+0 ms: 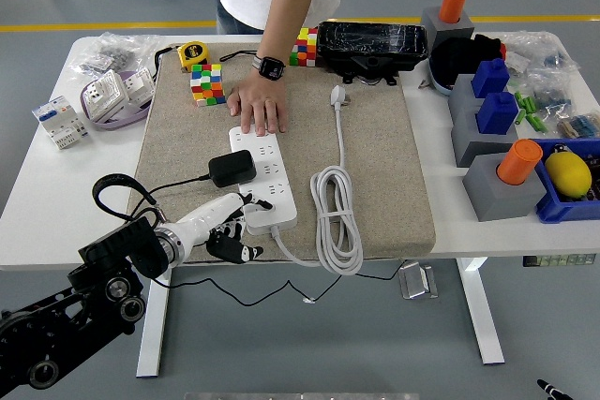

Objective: Put the plug near the board,insert it into the board,press the button,pull the plug out

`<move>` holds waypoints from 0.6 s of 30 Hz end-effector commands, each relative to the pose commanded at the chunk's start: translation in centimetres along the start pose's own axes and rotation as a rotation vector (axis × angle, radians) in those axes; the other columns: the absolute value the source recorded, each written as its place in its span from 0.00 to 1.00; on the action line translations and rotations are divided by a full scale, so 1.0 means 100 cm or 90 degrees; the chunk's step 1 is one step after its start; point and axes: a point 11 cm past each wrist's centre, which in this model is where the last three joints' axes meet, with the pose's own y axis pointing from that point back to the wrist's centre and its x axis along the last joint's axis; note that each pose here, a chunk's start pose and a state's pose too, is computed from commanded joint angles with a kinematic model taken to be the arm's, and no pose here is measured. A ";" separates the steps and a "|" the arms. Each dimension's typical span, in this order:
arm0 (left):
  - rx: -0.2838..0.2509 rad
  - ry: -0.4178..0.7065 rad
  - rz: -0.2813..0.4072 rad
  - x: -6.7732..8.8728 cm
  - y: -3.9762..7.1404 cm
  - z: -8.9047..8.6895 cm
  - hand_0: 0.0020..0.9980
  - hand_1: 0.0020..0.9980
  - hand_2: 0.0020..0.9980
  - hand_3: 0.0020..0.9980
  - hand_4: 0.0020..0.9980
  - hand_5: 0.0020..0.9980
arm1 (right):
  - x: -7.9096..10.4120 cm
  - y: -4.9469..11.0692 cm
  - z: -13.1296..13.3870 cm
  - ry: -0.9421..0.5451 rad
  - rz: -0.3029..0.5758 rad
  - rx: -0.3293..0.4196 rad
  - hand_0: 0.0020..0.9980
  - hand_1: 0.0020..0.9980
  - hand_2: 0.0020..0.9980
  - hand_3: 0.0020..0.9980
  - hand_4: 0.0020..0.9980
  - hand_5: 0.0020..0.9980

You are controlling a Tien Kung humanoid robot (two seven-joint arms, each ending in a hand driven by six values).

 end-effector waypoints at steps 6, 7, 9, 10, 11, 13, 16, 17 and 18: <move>0.012 -0.011 -0.003 -0.002 -0.003 -0.003 0.06 0.07 0.15 0.83 0.77 0.00 | 0.000 0.000 -0.001 -0.001 0.000 0.001 0.60 0.64 0.64 0.55 0.95 0.49; 0.015 -0.013 -0.004 -0.002 -0.003 -0.004 0.06 0.07 0.15 0.83 0.77 0.00 | 0.000 0.000 -0.001 -0.002 0.000 0.001 0.60 0.64 0.64 0.55 0.95 0.49; 0.020 -0.016 -0.007 -0.003 -0.003 -0.005 0.06 0.07 0.15 0.83 0.77 0.00 | 0.000 0.000 -0.001 -0.002 0.000 0.001 0.60 0.64 0.64 0.55 0.95 0.49; 0.021 -0.016 -0.008 -0.004 -0.003 -0.005 0.06 0.07 0.15 0.83 0.77 0.00 | 0.000 0.000 -0.001 -0.003 0.000 0.001 0.60 0.64 0.64 0.55 0.95 0.49; 0.018 -0.016 -0.007 -0.004 -0.003 -0.005 0.06 0.07 0.15 0.83 0.77 0.00 | 0.000 0.000 0.000 -0.003 0.000 0.001 0.60 0.64 0.64 0.55 0.95 0.49; -0.002 -0.006 0.002 -0.001 -0.002 -0.001 0.06 0.07 0.15 0.83 0.77 0.00 | 0.000 0.000 0.000 -0.003 0.001 0.000 0.60 0.64 0.64 0.55 0.95 0.49; -0.057 0.034 0.031 0.006 -0.002 0.008 0.13 0.09 0.23 0.69 0.67 0.06 | 0.000 0.000 0.001 -0.003 0.001 -0.001 0.60 0.64 0.64 0.55 0.95 0.49; -0.077 0.057 0.042 0.008 -0.002 0.010 0.13 0.09 0.23 0.69 0.67 0.06 | 0.000 0.000 0.001 -0.002 0.000 -0.001 0.60 0.64 0.64 0.55 0.95 0.49; -0.095 0.079 0.053 0.011 -0.003 0.012 0.13 0.09 0.23 0.69 0.67 0.06 | 0.000 0.000 0.001 -0.002 0.000 -0.001 0.60 0.64 0.64 0.55 0.95 0.49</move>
